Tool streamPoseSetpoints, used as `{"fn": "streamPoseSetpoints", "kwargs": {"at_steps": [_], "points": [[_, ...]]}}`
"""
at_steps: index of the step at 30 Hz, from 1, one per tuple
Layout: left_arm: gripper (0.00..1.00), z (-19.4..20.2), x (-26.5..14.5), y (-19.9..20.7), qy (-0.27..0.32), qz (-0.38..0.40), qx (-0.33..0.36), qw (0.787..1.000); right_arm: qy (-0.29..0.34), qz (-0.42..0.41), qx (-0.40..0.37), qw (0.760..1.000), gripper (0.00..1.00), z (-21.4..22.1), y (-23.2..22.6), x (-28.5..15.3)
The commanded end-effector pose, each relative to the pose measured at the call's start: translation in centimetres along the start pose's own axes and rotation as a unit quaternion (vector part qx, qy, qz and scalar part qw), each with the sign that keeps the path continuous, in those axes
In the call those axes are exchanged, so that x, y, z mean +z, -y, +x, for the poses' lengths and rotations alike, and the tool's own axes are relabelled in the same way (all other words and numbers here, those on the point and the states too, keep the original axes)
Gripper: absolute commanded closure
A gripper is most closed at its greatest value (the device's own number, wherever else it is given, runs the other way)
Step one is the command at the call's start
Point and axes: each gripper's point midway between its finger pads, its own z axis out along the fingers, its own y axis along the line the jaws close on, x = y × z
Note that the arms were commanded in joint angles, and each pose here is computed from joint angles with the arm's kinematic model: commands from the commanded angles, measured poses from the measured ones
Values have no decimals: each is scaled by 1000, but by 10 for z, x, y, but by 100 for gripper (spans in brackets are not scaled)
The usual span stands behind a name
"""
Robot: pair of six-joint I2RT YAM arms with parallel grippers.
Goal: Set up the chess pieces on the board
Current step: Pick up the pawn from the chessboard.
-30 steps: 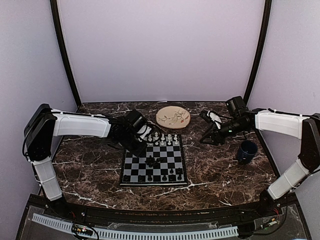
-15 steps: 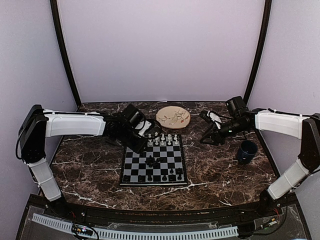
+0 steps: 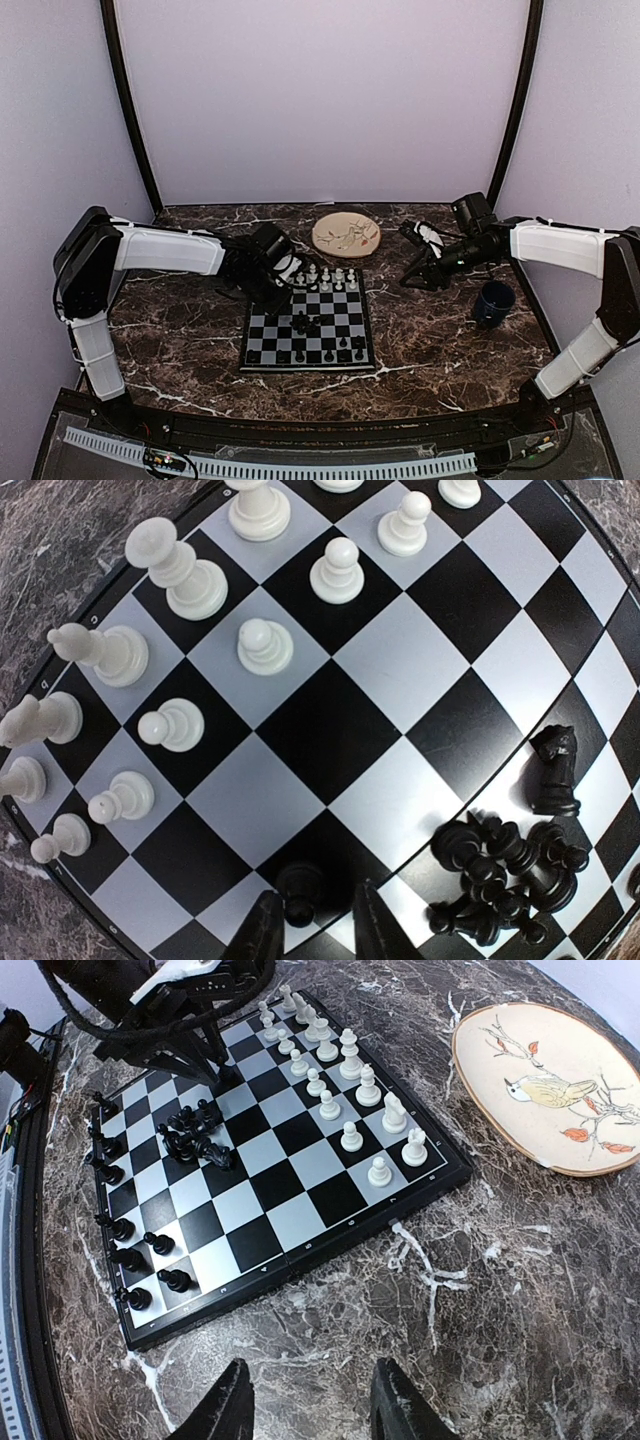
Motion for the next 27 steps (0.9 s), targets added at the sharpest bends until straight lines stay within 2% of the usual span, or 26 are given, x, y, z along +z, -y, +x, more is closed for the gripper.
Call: {"fn": "streamPoseSetpoints", "kwargs": {"at_steps": [1, 15, 27], "points": [[75, -5, -6, -2, 1, 0, -4, 1000, 2, 0, -5, 1000, 59, 0, 2, 1], [91, -10, -9, 0, 5, 11, -6, 1000, -2, -3, -4, 1000, 59, 2, 2, 2], [92, 39, -57, 2, -14, 25, -24, 999, 4, -5, -7, 1000, 60, -1, -1, 0]]}}
